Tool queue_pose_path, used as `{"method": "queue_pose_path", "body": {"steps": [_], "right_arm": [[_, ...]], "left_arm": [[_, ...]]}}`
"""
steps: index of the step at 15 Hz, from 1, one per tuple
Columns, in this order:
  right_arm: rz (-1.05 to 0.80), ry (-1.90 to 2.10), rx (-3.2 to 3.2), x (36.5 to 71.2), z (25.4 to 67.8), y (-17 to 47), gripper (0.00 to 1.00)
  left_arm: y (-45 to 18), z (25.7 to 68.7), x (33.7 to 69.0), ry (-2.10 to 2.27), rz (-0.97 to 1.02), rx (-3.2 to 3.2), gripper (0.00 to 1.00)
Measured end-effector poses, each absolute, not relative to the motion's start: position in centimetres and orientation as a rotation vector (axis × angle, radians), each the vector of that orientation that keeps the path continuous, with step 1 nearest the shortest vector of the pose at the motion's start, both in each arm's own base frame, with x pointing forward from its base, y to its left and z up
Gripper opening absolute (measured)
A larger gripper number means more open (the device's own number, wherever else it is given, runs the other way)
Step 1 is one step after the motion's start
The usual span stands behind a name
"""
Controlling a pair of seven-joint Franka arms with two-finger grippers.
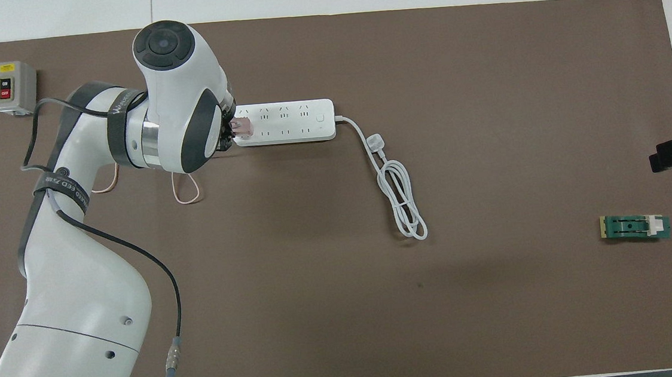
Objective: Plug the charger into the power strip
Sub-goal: 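Push the charger prongs into the socket with the left gripper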
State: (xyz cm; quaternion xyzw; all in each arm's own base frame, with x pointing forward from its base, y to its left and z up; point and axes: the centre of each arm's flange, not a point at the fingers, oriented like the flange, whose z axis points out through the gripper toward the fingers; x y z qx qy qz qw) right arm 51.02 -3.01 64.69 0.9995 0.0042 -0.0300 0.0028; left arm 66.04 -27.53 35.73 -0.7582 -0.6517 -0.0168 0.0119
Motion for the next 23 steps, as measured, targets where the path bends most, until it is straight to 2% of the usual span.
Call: {"method": "queue_pose_path", "body": {"steps": [23], "right_arm": [[-0.094, 0.013, 3.134, 51.02, 64.69, -3.02, 1.00]], "left_arm": [[-27.64, 35.09, 65.47, -2.002, -0.055, -2.379, 0.31]]}}
